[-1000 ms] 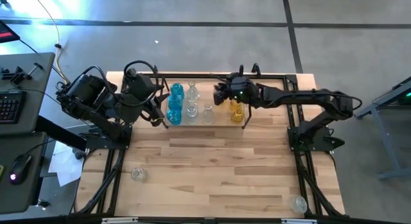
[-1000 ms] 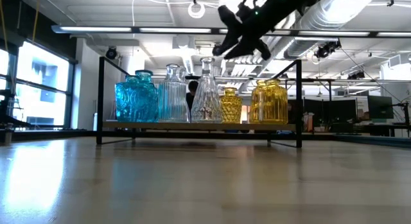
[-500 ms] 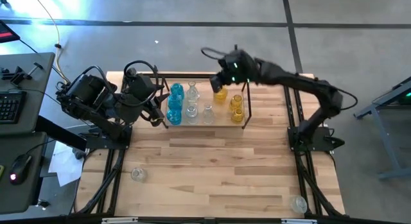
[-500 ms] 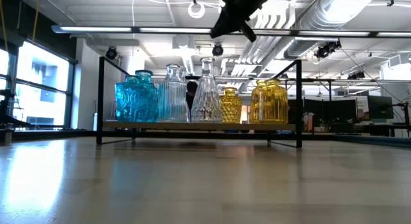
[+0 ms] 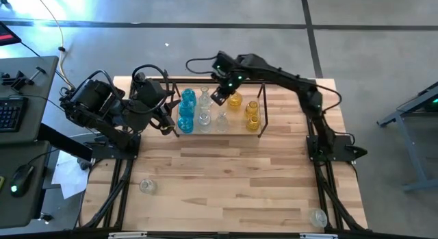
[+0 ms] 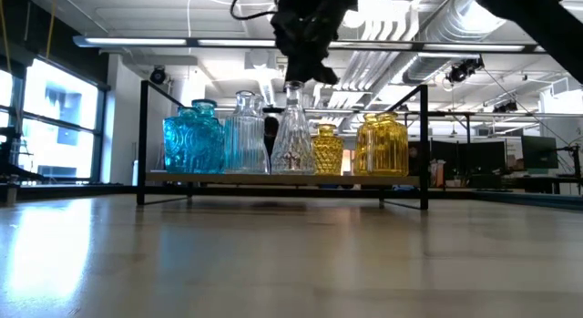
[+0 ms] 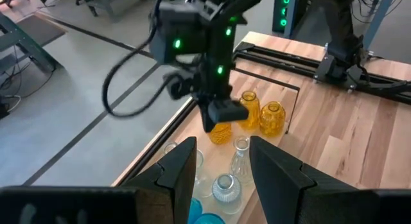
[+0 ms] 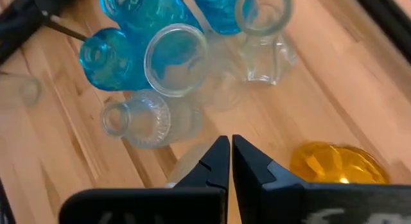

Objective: Sort vases onto shelf
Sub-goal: Put the yellow vase on the shelf aligned with the other yellow vases

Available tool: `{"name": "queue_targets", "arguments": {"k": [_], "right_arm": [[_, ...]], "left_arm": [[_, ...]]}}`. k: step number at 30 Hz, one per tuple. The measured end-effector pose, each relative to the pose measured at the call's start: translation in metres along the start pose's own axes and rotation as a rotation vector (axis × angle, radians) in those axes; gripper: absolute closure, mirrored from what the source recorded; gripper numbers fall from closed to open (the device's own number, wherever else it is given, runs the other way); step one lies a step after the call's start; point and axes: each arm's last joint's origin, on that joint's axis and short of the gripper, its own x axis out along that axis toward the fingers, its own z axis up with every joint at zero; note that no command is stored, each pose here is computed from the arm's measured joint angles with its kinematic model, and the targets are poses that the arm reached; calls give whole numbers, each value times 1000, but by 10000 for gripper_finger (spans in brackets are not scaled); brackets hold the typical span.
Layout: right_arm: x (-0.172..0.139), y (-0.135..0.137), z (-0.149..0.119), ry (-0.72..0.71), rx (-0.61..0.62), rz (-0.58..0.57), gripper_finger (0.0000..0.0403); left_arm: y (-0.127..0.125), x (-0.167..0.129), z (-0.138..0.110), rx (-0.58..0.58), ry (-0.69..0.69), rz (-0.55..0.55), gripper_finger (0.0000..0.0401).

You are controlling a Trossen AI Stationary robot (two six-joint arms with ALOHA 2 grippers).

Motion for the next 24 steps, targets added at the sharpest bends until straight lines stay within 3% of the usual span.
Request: {"name": "queue_targets", "arguments": {"k": [9, 15, 24], "right_arm": [[44, -13, -1, 156, 1, -71, 403], [45, -15, 2, 120, -11, -106, 403], [39, -38, 5, 120, 14, -169, 403]], "left_arm": [[0, 0, 0, 0, 0, 0, 265], [0, 0, 0, 0, 0, 0, 265], [0, 0, 0, 0, 0, 0, 265]]}}
